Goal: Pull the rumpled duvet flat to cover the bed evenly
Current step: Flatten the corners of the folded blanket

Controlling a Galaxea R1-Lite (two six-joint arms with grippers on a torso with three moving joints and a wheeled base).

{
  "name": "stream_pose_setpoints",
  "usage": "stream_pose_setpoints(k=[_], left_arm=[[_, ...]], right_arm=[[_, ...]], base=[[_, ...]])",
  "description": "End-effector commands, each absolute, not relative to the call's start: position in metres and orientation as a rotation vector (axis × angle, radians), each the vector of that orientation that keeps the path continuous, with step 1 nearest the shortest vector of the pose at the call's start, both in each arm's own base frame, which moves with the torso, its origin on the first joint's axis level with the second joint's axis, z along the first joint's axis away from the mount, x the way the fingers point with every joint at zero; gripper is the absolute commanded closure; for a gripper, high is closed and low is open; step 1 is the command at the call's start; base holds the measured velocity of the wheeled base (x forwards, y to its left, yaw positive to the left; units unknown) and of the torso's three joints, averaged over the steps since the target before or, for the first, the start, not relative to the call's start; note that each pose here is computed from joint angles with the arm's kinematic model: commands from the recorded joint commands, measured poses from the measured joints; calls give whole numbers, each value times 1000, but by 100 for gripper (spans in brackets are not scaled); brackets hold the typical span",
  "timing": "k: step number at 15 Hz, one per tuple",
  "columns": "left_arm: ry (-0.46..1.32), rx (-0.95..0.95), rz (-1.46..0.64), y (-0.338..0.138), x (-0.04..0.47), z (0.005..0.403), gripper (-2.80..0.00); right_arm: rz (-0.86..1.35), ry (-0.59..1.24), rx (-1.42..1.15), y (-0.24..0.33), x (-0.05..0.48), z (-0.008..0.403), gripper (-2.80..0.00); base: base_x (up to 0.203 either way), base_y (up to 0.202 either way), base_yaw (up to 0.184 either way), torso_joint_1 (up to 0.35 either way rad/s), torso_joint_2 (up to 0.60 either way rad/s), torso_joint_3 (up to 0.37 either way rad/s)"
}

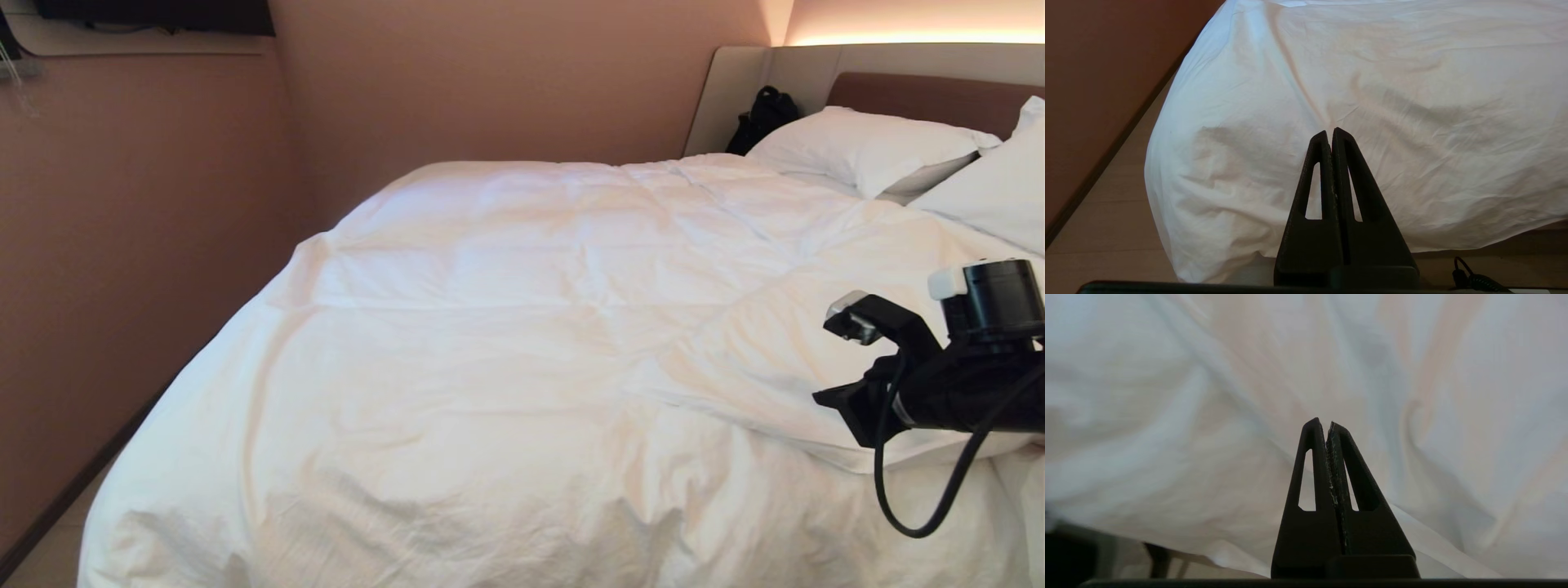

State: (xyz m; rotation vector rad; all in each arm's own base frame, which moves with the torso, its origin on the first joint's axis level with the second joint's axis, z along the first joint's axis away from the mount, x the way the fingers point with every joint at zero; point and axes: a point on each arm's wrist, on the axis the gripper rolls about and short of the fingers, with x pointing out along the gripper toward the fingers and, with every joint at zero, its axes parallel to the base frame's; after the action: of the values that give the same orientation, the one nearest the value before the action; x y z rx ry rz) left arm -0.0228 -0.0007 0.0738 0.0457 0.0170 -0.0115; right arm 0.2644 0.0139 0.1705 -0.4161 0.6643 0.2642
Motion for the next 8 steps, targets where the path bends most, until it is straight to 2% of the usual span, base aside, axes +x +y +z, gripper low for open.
stream_pose_setpoints(k=[1,6,8], left_arm=[[17,46,-11,-1,-23,74,0],[17,46,-11,-1,-23,74,0],[17,46,-11,-1,-23,74,0]], right_arm=[[-154,675,-580,6,283,158,0],[-161,639,-633,11,295,137,0],[-105,621,-651,29,288,136,0]], base=[[0,0,0,0,0,0],[0,0,0,0,0,0],[0,0,0,0,0,0]])
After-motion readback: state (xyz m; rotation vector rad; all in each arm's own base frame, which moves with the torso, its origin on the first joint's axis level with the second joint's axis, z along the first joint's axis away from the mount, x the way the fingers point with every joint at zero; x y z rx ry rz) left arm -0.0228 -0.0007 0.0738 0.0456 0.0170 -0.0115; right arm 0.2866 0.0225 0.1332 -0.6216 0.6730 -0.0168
